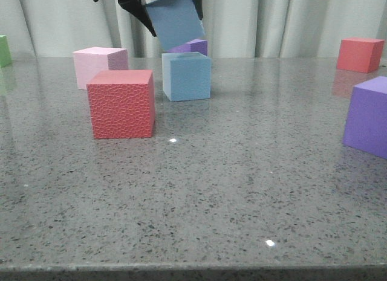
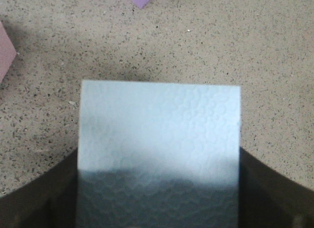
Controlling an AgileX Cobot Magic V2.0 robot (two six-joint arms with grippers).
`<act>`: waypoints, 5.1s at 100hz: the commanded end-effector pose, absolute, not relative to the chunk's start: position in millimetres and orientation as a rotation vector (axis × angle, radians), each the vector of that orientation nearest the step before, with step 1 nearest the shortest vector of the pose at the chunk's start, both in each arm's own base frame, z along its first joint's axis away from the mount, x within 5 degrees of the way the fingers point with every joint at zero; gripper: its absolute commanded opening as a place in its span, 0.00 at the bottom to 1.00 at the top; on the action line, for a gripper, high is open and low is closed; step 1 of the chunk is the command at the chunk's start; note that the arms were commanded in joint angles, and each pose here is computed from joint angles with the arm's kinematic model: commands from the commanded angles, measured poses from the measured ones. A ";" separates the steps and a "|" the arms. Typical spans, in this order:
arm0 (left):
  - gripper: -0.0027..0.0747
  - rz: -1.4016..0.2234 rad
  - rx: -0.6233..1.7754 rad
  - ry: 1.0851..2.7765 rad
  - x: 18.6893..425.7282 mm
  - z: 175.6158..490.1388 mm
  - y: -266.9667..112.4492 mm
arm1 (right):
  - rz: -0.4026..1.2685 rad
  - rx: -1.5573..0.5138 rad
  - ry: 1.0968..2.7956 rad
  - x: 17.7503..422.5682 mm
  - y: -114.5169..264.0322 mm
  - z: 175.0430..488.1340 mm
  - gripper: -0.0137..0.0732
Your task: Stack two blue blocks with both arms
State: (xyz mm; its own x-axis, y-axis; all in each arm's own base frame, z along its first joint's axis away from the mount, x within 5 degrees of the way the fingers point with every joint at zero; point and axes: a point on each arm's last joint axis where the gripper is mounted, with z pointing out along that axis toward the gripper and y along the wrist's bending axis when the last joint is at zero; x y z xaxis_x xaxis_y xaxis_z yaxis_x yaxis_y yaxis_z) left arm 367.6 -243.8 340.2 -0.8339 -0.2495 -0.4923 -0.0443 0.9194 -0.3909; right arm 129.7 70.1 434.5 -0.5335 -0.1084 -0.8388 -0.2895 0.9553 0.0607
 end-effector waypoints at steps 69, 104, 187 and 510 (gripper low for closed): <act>0.74 -0.583 -0.170 2.334 355.1 391.9 -235.2 | 0.210 -0.272 2.045 126.9 63.0 447.4 0.86; 0.72 -0.397 0.019 2.197 308.9 441.5 -228.2 | 0.175 -0.223 1.872 93.9 28.8 467.1 0.86; 0.03 -0.359 0.301 1.984 166.3 440.3 -145.3 | 0.229 -0.179 1.745 30.7 -20.8 393.3 0.41; 0.01 -0.019 -0.039 1.492 53.4 209.1 0.8 | 0.311 -0.173 1.577 1.4 -39.2 334.9 0.03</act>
